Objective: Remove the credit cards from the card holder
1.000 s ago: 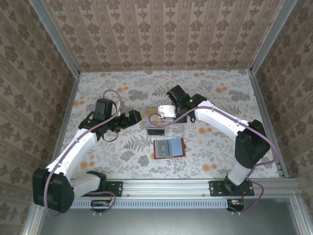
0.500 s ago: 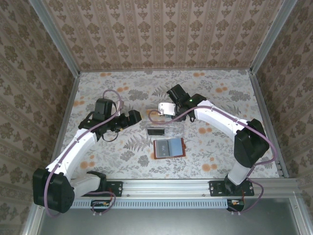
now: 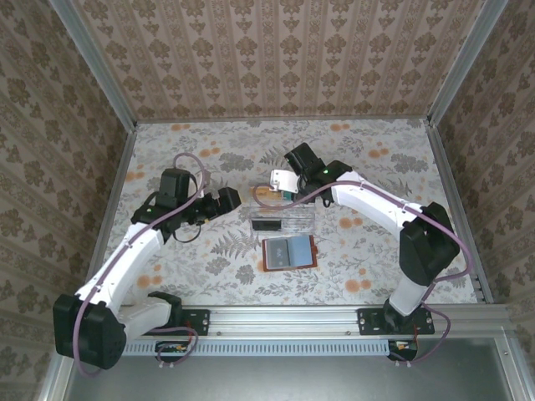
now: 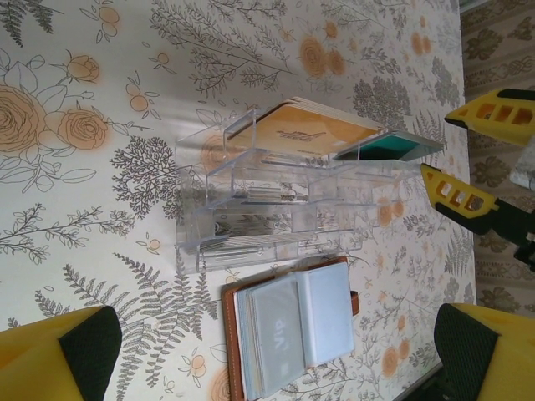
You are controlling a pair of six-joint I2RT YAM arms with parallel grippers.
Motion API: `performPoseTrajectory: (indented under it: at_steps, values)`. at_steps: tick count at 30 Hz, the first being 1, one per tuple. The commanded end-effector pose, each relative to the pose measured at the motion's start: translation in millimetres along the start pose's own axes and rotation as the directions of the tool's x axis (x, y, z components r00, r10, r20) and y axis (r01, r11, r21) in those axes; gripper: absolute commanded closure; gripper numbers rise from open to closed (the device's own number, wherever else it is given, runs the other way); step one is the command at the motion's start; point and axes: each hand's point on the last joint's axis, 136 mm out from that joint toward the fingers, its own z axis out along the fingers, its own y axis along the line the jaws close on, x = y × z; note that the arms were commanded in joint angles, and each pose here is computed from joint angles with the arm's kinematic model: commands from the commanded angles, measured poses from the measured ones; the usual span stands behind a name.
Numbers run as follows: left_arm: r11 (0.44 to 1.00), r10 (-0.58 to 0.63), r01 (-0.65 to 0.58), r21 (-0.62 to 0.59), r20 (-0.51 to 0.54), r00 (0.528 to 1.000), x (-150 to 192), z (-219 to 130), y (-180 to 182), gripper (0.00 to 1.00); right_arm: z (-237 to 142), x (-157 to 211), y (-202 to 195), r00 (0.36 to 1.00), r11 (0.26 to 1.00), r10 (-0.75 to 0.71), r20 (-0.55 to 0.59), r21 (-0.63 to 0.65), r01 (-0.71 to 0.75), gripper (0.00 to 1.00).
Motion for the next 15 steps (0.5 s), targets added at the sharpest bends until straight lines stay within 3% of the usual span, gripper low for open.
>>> performPoseTrajectory:
  at_steps: [1,15]
  values:
    - [1.0,-0.017,0.017,0.007,0.0,1.0,4.6,-4.5,1.6,0.0,11.4,10.2,-1.2,0.998,0.999,0.025,-0.051,0.024,-0.023,0.54]
    - [0.999,-0.03,0.03,0.014,-0.003,1.0,12.4,-9.2,2.5,0.0,3.0,1.3,-12.4,0.994,0.993,0.105,-0.002,0.062,-0.105,0.52]
